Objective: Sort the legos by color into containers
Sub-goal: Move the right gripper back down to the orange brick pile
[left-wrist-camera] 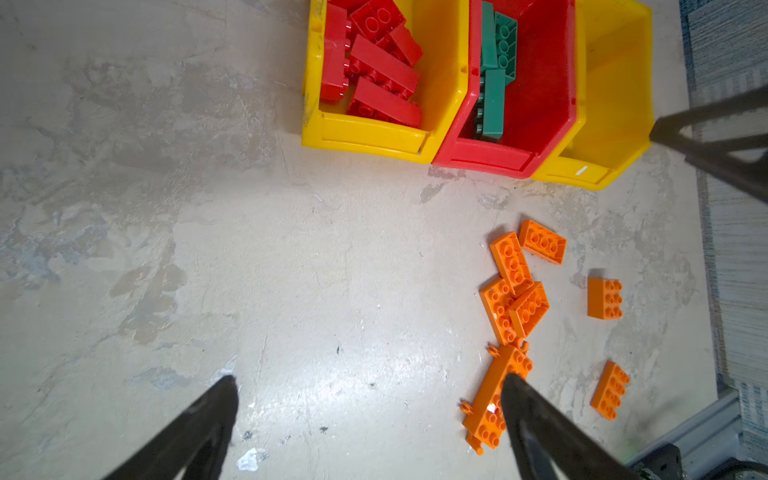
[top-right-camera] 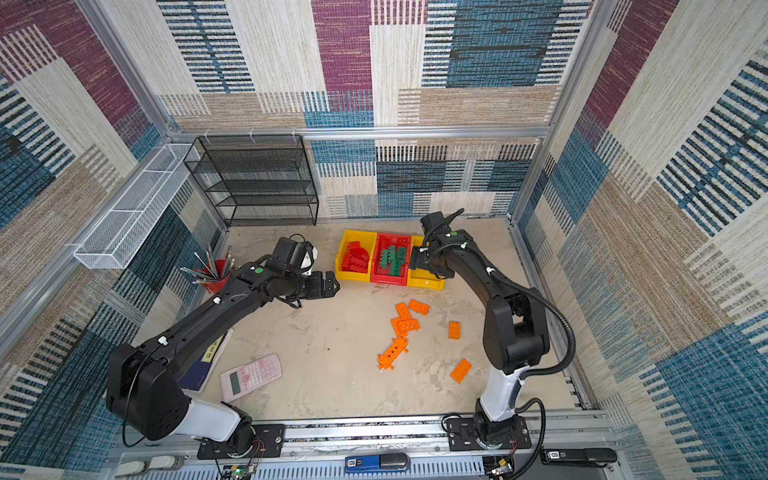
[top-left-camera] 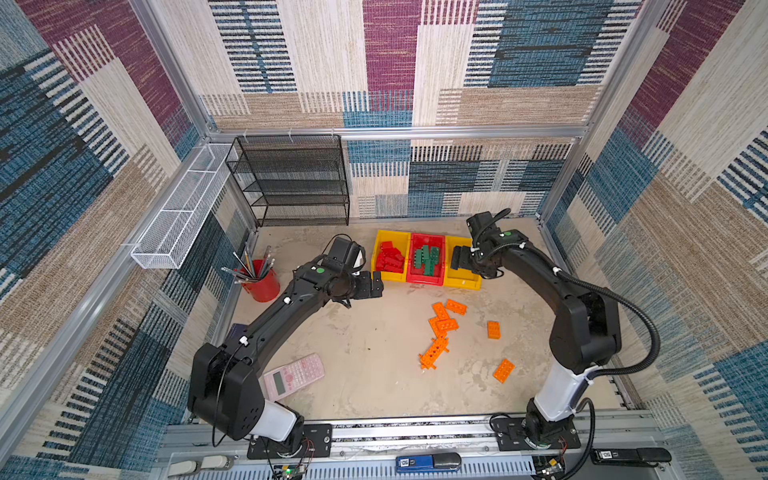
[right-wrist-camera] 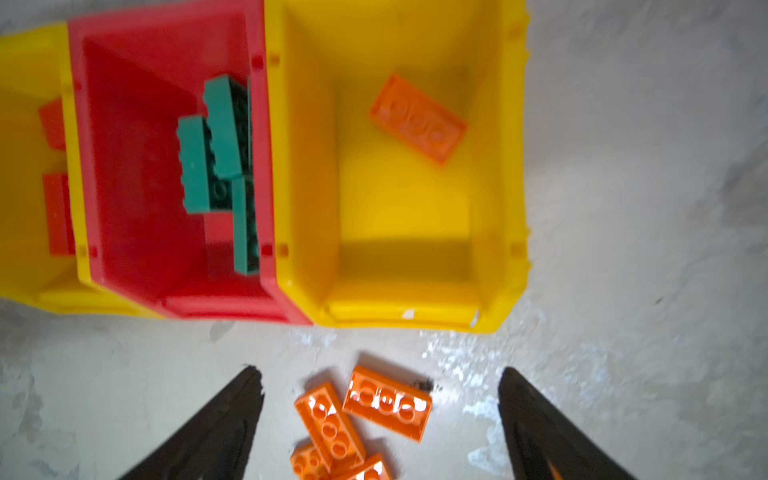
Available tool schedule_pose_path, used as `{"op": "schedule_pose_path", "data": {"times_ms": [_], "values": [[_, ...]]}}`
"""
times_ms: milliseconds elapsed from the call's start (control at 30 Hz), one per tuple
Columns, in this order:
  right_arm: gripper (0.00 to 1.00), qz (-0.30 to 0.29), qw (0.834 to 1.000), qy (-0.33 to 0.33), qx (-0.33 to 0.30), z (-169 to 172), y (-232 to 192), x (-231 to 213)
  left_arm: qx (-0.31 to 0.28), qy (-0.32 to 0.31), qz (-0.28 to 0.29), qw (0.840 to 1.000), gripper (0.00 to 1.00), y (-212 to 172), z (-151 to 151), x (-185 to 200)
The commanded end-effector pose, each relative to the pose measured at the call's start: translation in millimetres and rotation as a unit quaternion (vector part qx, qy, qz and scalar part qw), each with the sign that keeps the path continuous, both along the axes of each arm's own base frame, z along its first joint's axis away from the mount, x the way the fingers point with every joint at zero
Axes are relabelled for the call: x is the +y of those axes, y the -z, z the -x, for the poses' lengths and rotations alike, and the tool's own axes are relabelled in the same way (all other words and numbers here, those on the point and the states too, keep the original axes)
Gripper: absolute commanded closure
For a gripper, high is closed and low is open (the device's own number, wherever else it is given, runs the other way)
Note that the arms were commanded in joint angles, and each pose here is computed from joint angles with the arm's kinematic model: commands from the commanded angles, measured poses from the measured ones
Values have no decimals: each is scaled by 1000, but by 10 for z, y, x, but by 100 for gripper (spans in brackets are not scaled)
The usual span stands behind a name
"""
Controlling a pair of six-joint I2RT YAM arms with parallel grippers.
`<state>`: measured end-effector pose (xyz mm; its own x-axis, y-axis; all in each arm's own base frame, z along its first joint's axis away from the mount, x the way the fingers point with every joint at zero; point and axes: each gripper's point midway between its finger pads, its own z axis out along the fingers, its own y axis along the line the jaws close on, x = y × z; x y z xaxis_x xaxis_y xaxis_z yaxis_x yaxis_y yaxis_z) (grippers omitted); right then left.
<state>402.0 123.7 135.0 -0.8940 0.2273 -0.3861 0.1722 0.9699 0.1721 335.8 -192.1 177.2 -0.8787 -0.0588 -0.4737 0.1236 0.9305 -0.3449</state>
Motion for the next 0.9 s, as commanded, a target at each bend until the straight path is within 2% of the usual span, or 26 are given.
{"op": "schedule_pose_path", "data": {"times_ms": [0, 100, 233, 467, 867], "values": [[10, -24, 999, 30, 15, 310, 86, 102, -16, 6, 37, 999, 1, -68, -55, -116], [9, -33, 998, 45, 34, 504, 276, 143, -10, 11, 42, 999, 1, -53, -57, -150], [9, -30, 996, 66, 46, 575, 453, 128, -10, 13, 45, 999, 1, -58, -50, -161], [8, -39, 995, 70, 57, 536, 633, 189, -19, 9, 33, 999, 1, -78, -7, -86], [9, -18, 994, 71, 82, 441, 879, 207, -30, -5, 15, 999, 1, -64, -25, 33]]}}
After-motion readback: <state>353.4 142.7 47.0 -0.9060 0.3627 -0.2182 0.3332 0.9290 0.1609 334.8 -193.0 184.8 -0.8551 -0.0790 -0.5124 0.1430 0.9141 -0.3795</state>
